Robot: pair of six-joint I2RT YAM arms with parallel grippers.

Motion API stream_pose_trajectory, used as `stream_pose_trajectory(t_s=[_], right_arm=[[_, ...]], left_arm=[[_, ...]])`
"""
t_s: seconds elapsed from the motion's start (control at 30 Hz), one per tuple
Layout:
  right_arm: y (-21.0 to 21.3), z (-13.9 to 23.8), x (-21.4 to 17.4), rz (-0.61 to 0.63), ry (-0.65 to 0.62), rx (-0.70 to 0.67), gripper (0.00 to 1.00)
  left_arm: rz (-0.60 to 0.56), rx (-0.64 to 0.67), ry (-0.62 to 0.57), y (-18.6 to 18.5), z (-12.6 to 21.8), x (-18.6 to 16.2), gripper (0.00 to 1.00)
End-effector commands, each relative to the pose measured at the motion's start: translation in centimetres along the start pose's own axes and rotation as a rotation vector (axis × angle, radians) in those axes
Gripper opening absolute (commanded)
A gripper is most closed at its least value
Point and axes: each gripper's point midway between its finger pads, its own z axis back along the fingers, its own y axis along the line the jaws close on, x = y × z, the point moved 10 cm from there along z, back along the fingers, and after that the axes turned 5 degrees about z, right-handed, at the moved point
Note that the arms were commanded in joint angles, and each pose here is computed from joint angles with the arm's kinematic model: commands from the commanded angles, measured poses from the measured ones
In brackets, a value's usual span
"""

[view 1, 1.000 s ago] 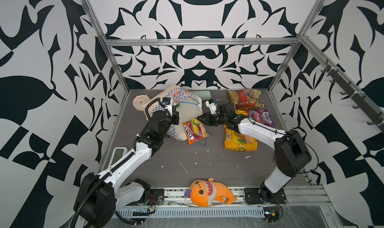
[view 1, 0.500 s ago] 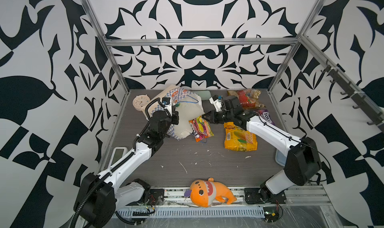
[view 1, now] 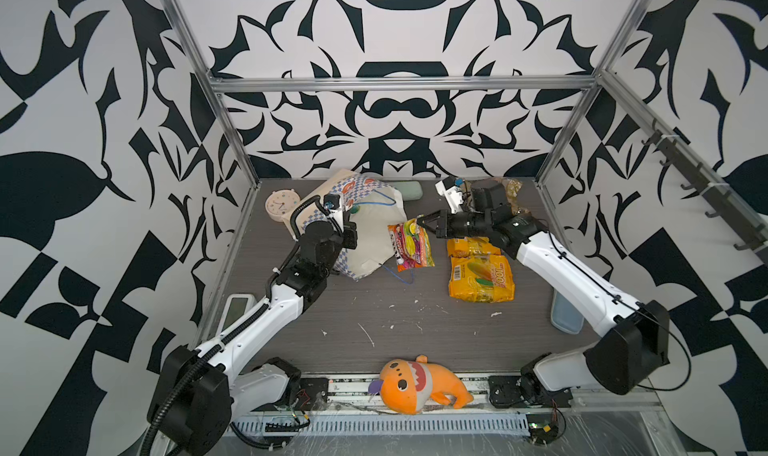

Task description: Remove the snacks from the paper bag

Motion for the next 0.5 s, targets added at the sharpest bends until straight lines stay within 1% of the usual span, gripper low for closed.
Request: stream_pose_trajectory(t_s=[0.0,0.07,0.13,0.23,0.37,0.47], right_arm=[[-0.7,0.4,0.1,0.03,-0.011,-0.05,0.0],[-1.3,0.0,-0.3,0.015,0.014,-0.058,0.0],[-1.7,0.2,-0.5,0.019,0.009,-0.091,0.0],[-2.5,1.5,-0.3,-0.003,-0.009,-0.126,0.0],[-2.8,3.7,0.1,0.0,-0.014,-0.187,0.0],[-3.6,3.7,-0.3,-0.013,0.035,-0.235,0.0]], left_arm=[[0.015,0.005,-0.018,0.1,0.0,0.4,0.0],[0.014,0.008,-0.021,0.1,0.0,0.4,0.0],[0.013,0.012,-0.016,0.2,0.0,0.3,0.0],[0.013,0.01,-0.014,0.2,-0.2,0.1,0.0],[0.009,0.008,-0.013,0.1,-0.5,0.1,0.0],[0.0,0.007,-0.012,0.0,-0.7,0.1,0.0]])
